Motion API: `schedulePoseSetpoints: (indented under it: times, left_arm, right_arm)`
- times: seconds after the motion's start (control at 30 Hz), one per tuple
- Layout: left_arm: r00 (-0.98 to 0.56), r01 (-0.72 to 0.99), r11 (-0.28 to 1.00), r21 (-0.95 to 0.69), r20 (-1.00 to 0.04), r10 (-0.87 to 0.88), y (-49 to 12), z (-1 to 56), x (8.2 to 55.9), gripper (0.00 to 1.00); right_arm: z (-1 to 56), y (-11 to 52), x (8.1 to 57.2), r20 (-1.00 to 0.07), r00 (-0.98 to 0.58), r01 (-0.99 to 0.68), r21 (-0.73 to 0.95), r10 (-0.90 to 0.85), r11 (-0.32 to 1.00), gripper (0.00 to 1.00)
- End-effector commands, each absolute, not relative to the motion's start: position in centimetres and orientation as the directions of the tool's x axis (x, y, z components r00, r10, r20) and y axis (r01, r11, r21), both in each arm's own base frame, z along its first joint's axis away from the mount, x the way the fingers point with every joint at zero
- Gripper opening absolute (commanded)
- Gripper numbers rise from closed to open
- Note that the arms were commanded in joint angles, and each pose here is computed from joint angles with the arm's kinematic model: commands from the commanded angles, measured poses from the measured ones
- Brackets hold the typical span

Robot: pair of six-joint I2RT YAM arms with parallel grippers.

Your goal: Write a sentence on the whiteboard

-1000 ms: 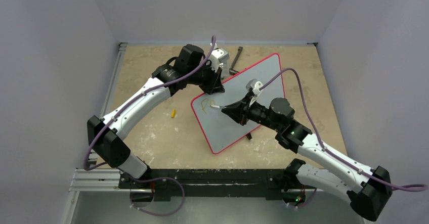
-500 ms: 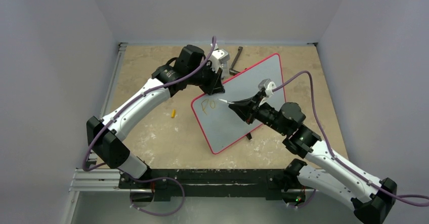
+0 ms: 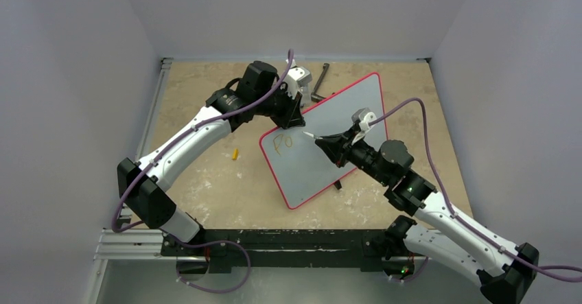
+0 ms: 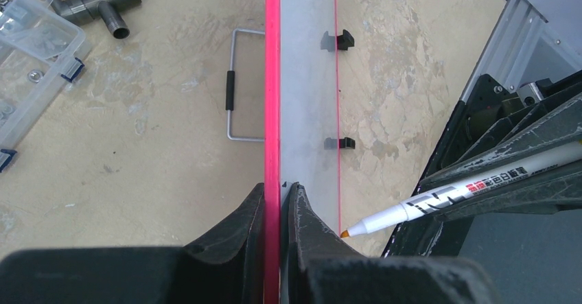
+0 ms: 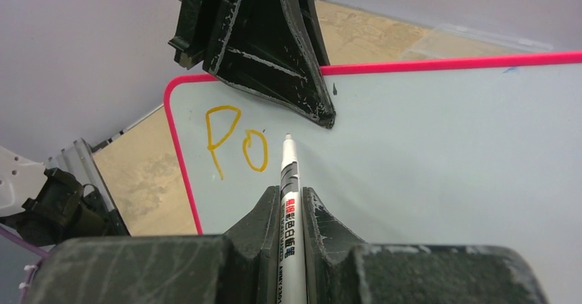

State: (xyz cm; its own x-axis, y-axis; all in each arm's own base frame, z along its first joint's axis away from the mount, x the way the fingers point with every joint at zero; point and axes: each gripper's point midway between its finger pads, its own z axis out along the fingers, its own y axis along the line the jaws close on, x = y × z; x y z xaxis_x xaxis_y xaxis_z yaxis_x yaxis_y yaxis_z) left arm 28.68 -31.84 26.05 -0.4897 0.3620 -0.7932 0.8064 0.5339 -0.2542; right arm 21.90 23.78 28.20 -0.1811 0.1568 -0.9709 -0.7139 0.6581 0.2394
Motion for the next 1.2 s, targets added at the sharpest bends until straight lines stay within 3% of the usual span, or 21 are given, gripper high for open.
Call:
schedulePoseSetpoints:
  times: [0.0,0.27,1.17]
  left_arm:
    - [-0.515,0.804,0.562,-0.196,-0.703,0.491,-30.0,22.0,27.7,0.0]
    - [-0.514,0.804,0.562,-0.195,-0.704,0.491,-30.0,21.9,27.7,0.0]
    - [-0.53,0.794,0.571,-0.208,-0.697,0.484,-30.1,21.8,27.6,0.0]
  right_arm:
    - [29.3,24.1,22.3,-0.977,-0.139,-0.726,0.212,0.162,0.654,0.0]
    - [29.7,25.1,22.4,-0.979,-0.129,-0.756,0.2,0.158,0.623,0.0]
    - [28.6,25.0,24.9,-0.975,-0.156,-0.677,0.223,0.159,0.701,0.0]
